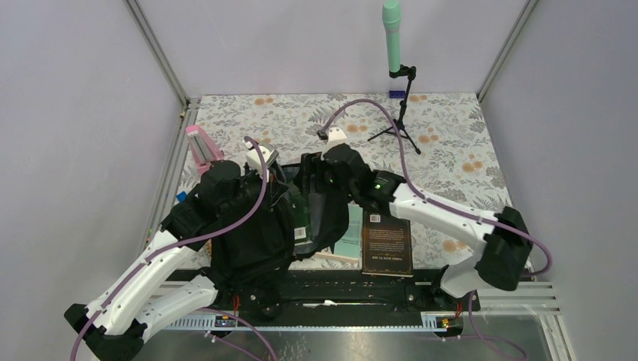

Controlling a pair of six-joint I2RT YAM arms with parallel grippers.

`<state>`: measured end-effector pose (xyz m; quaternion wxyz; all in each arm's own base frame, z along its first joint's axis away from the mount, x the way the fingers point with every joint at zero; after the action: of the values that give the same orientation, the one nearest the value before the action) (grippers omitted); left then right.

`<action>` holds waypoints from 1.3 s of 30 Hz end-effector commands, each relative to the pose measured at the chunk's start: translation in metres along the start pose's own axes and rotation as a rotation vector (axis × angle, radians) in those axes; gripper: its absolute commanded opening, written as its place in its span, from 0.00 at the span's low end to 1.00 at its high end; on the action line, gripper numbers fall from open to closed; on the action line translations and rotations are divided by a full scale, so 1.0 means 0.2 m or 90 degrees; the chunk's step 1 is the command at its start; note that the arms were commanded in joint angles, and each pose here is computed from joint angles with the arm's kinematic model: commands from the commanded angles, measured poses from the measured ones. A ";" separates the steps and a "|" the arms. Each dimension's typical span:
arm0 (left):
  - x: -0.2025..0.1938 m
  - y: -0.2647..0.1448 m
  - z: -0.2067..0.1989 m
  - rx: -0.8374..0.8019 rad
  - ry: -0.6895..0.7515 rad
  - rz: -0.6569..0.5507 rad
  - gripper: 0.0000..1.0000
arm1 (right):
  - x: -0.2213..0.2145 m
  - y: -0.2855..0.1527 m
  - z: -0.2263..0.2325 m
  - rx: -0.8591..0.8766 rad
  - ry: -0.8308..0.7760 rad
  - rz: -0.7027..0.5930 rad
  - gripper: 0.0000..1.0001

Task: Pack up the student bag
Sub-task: Place the book in the student bag, then pick up the book from the center of the board.

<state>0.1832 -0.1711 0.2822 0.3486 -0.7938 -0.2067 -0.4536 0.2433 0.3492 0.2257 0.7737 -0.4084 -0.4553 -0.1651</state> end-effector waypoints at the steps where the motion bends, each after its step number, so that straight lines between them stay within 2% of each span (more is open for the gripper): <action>1: 0.15 -0.01 0.01 0.031 -0.001 -0.080 0.00 | 0.03 -0.17 -0.04 -0.012 -0.048 -0.009 0.81; 9: 0.24 -0.02 0.01 0.072 -0.045 -0.072 0.00 | -0.10 -0.45 -0.34 -0.123 -0.053 0.035 0.90; 13: 0.27 -0.02 0.00 0.065 -0.056 -0.089 0.00 | -0.24 -0.60 -0.57 -0.169 0.005 0.069 0.92; 16: 0.24 -0.01 0.04 0.098 -0.059 -0.095 0.00 | -0.37 -0.70 -0.71 -0.223 0.045 0.108 0.93; 23: 0.18 0.01 0.08 0.119 -0.061 -0.078 0.00 | -0.74 -0.88 -0.91 -0.384 0.189 0.220 0.94; 27: 0.18 0.00 0.09 0.120 -0.061 -0.084 0.00 | -0.91 -0.92 -0.89 -0.402 0.260 0.261 0.95; 28: 0.18 0.00 0.09 0.120 -0.060 -0.085 0.00 | -0.95 -0.93 -0.88 -0.395 0.278 0.273 0.99; 30: 0.18 0.00 0.09 0.122 -0.060 -0.085 0.00 | -1.02 -0.93 -0.85 -0.380 0.304 0.296 1.00; 39: 0.18 -0.01 0.09 0.119 -0.060 -0.086 0.00 | -1.16 -0.94 -0.79 -0.344 0.356 0.374 1.00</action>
<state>0.2023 -0.1577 0.2861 0.4101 -0.7746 -0.2714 -0.3977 0.1034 0.0789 0.0881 0.7311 -0.6546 -0.0772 -0.1760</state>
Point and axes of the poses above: each gripper's point midway between its finger pads, its own y axis out along the fingers, its own z axis along the line the jaws close on, x = y × z, the point moved 4 cm from there along -y, back along the fingers, and after that the axes turned 11 degrees about -y, right-handed, at the moved point
